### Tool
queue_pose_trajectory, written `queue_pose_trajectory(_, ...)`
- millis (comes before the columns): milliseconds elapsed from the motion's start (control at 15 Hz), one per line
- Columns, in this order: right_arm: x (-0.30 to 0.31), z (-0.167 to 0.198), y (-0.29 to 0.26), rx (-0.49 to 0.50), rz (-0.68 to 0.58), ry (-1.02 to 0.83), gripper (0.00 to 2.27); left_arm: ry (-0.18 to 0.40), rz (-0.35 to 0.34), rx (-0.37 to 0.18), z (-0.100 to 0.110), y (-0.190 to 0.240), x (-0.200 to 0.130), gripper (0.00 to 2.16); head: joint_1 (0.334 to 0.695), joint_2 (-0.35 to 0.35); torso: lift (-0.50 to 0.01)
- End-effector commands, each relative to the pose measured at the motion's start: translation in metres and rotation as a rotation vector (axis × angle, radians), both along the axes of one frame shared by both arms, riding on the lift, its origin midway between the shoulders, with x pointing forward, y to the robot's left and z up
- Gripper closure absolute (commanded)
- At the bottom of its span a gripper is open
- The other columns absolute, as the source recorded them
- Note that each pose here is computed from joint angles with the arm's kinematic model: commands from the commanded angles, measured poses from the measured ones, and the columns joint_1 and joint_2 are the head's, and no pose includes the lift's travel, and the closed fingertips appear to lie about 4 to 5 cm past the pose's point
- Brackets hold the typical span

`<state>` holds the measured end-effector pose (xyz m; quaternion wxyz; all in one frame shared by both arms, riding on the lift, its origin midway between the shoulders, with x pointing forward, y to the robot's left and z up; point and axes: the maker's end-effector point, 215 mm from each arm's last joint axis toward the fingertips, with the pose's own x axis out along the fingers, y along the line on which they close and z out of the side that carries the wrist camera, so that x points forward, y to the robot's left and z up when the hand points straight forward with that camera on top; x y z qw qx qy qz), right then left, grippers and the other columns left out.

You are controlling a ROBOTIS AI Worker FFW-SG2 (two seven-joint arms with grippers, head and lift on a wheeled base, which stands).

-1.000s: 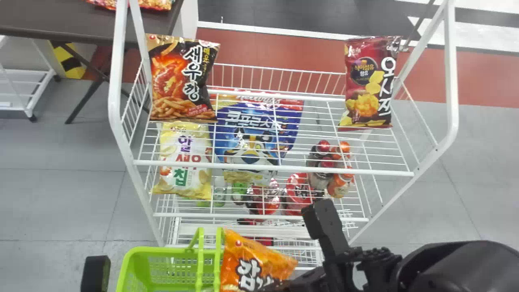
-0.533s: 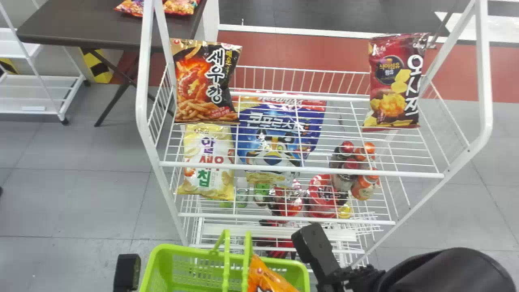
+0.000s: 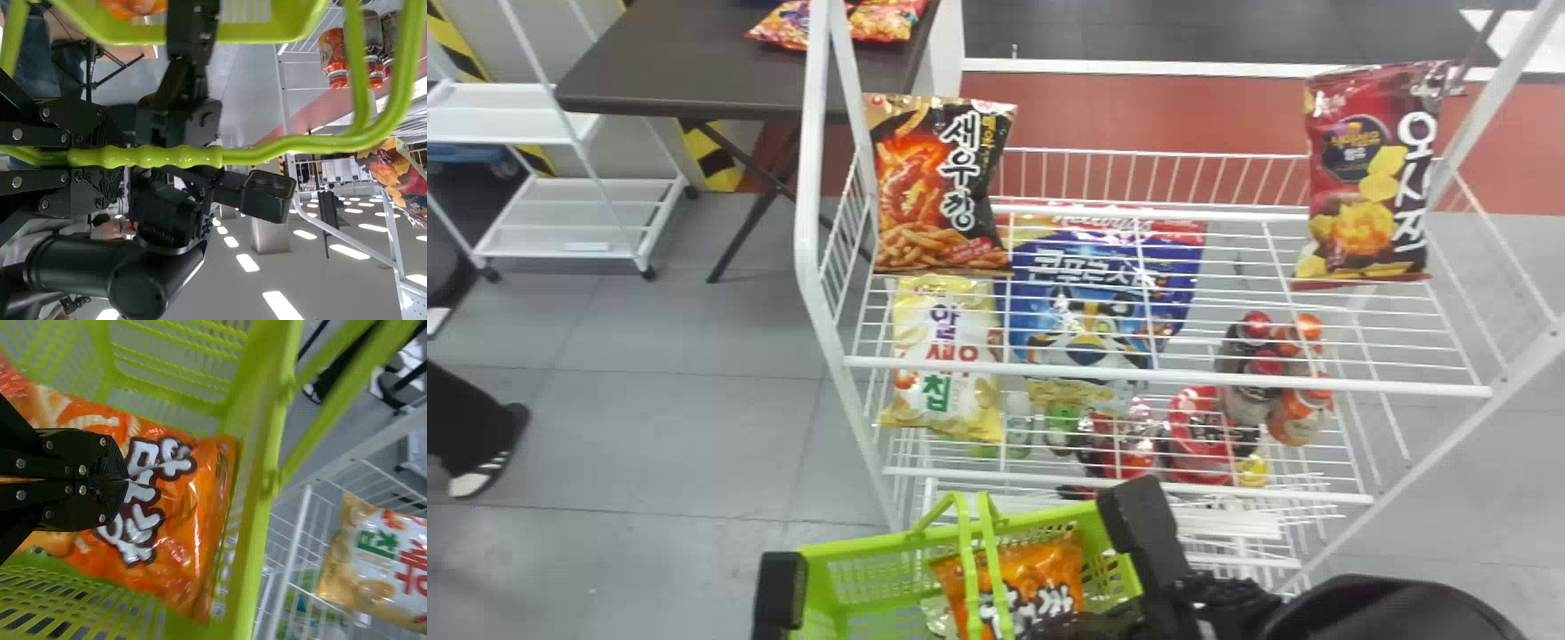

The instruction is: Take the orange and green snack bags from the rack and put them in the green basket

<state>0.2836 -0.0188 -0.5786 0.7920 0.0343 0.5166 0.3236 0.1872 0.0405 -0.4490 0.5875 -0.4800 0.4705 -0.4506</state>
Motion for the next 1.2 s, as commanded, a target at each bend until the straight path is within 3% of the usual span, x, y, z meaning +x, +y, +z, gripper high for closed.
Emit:
queue_pose_trajectory(0,0.003,0.012,-0.010,-0.002,-0.010,-0.028,0.01,0.001,0.001,0.001,0.000,0.001,0.000,2.15,0.695,0.063,0.000)
queue_pose_trajectory(667,-0.037,0.094,-0.065,0.042,-0.074,0.039,0.08,0.000,0.005,0.007,-0.003,0.000,0.001,2.15,0.695,-0.058,0.000)
queue_pose_trajectory(867,0.007,0.114,-0.088,0.038,-0.152,-0.106,0.09,-0.013,0.010,0.008,-0.004,-0.001,0.003,2.15,0.695,-0.127,0.000)
queue_pose_trajectory(1133,0.103,0.197,-0.116,0.145,-0.304,-0.539,0.09,-0.025,0.009,0.003,-0.005,-0.005,0.004,2.15,0.695,-0.176,0.000)
